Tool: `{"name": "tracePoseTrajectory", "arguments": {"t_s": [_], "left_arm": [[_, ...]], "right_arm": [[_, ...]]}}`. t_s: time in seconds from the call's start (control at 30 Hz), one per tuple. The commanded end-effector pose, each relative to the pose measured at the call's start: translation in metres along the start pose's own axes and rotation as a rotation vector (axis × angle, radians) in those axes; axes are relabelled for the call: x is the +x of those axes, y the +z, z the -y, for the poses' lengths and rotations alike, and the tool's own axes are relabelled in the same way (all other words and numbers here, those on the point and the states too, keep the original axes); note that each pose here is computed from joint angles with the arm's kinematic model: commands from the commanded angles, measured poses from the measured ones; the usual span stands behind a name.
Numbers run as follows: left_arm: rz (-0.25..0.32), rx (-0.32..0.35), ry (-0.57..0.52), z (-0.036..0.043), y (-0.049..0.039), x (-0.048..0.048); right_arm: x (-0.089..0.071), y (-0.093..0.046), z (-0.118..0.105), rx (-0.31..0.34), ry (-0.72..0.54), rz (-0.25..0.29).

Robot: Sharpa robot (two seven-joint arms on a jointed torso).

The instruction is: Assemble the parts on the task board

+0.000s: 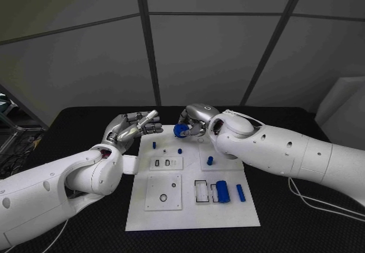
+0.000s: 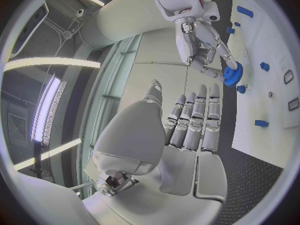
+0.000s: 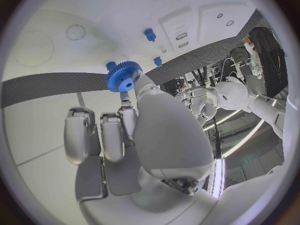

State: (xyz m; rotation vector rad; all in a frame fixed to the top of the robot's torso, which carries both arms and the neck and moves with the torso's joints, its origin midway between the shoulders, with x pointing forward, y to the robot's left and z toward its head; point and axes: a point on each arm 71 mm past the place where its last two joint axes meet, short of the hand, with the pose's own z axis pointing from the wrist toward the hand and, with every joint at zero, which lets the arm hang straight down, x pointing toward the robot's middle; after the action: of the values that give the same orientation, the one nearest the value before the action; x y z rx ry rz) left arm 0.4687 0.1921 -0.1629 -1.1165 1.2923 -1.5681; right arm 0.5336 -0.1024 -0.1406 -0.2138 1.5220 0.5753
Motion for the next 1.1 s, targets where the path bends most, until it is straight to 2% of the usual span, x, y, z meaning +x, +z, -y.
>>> {"name": "tracePoseTrajectory", "arguments": {"t_s": [0.03, 0.4, 0.83, 1.1], "left_arm": [[-0.014, 0.008, 0.0, 0.0014, 0.0005, 0.0018], [-0.013, 0.008, 0.001, 0.0013, 0.0008, 0.0016], [-0.013, 0.011, 0.002, 0.0019, 0.0007, 0.0022], [-0.011, 0.011, 0.003, 0.0018, 0.0011, 0.0017]], "right_arm": [[0.001, 0.005, -0.005, -0.015, -0.022, 0.003], [0.011, 0.017, -0.015, -0.013, -0.025, -0.026], [0.024, 0.02, -0.014, 0.006, -0.044, -0.087], [0.027, 0.019, -0.01, 0.023, -0.053, -0.096]]}}
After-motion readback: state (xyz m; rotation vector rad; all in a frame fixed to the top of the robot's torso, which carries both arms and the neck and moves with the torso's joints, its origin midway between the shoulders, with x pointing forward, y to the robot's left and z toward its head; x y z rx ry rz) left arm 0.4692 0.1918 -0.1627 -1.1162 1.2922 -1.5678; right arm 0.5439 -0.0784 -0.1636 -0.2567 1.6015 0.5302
